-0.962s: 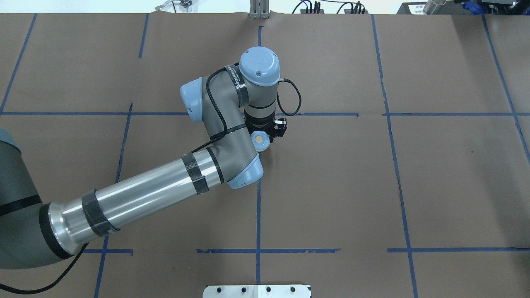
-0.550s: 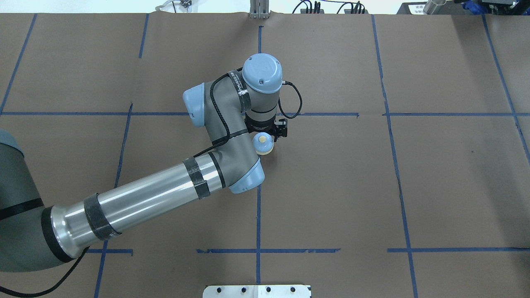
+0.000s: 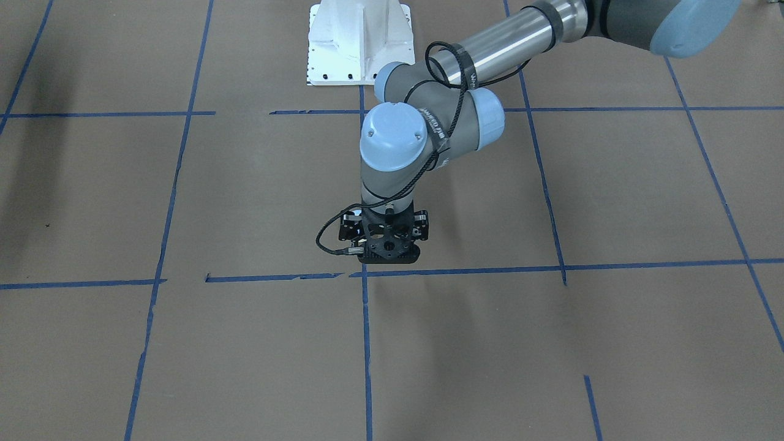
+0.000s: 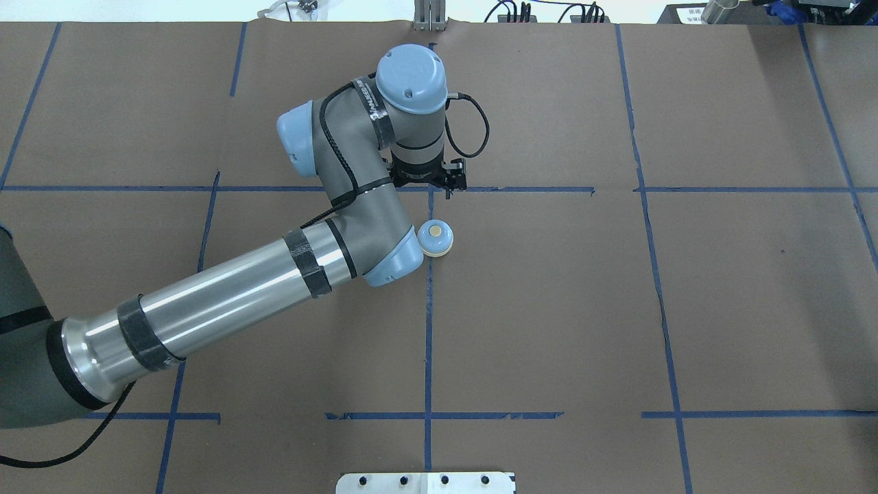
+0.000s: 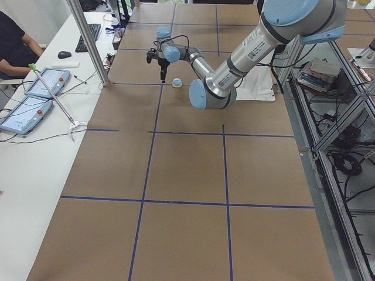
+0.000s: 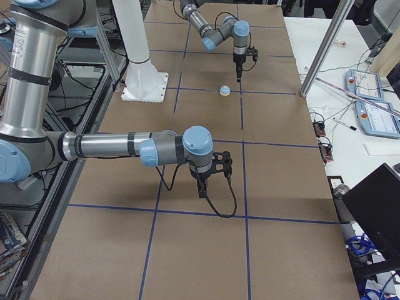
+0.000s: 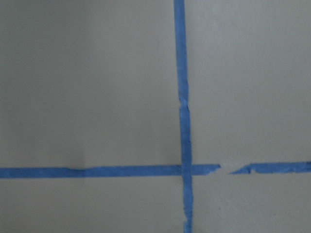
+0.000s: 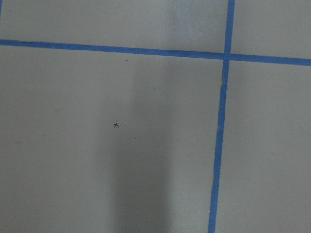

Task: Place and press bell with both arms
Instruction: 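Withdraw the left gripper from the bell while the right arm reaches in, then move the right gripper above the bell and press its button down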

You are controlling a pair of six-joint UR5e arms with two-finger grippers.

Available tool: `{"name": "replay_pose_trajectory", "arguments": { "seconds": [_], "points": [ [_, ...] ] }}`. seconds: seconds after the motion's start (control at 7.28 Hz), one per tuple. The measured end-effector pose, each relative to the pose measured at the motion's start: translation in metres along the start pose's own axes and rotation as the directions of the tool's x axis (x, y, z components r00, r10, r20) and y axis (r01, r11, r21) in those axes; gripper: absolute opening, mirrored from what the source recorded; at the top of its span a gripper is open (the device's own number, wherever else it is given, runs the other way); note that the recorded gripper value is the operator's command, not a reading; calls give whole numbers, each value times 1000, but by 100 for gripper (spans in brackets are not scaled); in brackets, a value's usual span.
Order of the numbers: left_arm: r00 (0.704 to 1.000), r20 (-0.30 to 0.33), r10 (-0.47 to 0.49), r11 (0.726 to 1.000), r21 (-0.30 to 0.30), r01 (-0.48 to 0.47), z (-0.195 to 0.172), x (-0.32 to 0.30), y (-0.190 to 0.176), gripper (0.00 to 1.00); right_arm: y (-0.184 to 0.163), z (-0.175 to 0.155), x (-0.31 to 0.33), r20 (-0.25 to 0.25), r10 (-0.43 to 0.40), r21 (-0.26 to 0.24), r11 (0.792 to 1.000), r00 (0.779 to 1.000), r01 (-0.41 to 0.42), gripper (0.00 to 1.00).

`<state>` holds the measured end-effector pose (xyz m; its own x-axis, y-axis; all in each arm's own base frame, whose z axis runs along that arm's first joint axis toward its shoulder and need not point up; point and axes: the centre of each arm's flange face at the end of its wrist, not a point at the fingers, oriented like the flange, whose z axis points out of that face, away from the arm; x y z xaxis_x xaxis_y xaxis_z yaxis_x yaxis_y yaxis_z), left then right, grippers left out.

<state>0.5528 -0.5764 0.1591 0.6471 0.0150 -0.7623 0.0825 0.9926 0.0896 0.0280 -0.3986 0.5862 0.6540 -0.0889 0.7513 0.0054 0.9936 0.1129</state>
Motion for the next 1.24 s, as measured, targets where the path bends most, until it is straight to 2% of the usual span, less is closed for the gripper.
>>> {"name": "replay_pose_trajectory", "arguments": {
  "seconds": [0.27,0.41,0.69,0.82,0.96,1.1,1.24],
  "points": [
    [997,-78,-19,999,47,23,-61,-86,2,100,-34,13,-61,47,31,40,999,998,-33,100],
    [994,-103,-27,998,56,33,-89,-141,6,100,-58,23,-112,81,51,59,997,995,-55,100],
    [993,-119,24,998,58,-17,-132,-247,22,100,-103,44,-240,149,88,76,992,985,-100,100],
    [993,-102,56,997,61,-49,-146,-301,32,100,-113,62,-319,171,110,86,988,979,-126,99],
    [994,-75,82,995,61,-78,-152,-347,42,100,-110,87,-400,186,150,95,981,971,-170,77],
    [994,-45,101,994,56,-98,-153,-385,50,100,-104,111,-478,197,213,97,967,957,-235,34],
    [993,-16,121,991,51,-120,-154,-419,58,100,-107,123,-542,194,289,87,947,937,-310,3]
  ]
}}
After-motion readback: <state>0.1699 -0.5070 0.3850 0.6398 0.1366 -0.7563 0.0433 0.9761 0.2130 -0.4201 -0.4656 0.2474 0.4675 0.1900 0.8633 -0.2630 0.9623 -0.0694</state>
